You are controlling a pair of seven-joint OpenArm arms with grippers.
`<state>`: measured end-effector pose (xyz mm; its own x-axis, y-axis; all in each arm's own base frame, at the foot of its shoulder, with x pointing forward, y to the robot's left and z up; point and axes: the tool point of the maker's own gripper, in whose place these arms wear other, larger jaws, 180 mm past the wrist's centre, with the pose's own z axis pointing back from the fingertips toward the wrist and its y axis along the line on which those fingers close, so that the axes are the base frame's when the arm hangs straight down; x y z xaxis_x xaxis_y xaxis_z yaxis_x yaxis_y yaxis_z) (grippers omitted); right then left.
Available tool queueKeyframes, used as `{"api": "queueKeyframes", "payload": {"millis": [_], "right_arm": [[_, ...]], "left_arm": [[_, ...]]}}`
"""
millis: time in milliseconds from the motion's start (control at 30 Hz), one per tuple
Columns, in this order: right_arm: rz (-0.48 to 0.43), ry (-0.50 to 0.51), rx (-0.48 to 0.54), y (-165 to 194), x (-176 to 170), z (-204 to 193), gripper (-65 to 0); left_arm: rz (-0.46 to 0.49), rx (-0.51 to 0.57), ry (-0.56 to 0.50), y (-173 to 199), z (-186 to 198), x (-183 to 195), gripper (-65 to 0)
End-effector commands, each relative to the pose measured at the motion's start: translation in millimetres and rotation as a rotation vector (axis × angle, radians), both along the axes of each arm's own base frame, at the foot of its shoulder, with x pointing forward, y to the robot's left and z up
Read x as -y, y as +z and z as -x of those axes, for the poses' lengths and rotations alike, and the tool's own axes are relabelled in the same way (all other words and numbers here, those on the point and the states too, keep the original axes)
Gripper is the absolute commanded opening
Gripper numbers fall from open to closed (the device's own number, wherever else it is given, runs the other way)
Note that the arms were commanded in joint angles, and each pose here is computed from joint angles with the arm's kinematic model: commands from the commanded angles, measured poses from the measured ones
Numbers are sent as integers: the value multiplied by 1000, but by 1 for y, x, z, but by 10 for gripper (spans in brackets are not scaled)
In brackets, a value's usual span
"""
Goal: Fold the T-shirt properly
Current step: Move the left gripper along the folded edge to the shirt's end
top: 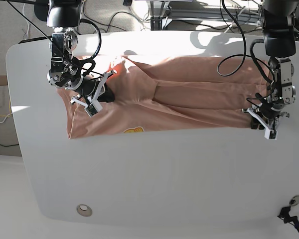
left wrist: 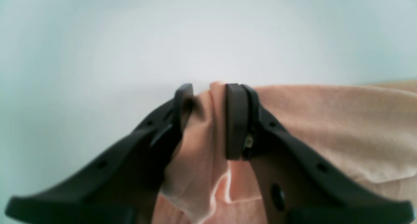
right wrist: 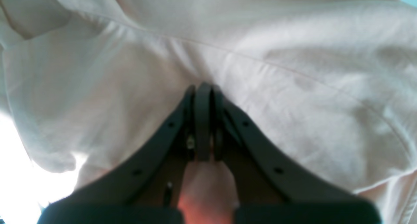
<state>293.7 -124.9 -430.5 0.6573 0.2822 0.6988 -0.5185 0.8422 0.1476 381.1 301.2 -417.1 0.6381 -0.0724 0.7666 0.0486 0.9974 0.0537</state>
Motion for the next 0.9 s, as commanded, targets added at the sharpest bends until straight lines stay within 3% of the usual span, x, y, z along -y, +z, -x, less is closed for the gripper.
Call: {"api": "queueKeyframes", "payload": {"millis": [0, 233, 367, 433, 867], "right_arm": [[91, 9, -60, -13, 13, 10, -650], [91, 8, -63, -14, 13, 10, -650], [91, 8, -63, -14, 13, 10, -650], [91, 8, -63, -14, 13, 10, -650], [80, 5, -45, -12, 12, 8, -650]], "left_arm": [[-43, 21, 10, 15, -7, -13, -513], [-66, 48, 2, 27, -11, -18, -490], [-70, 48, 3, 28, -11, -20, -275], [-70, 48, 3, 28, -11, -20, -204], [-63, 38, 24, 28, -20, -26, -204]]}}
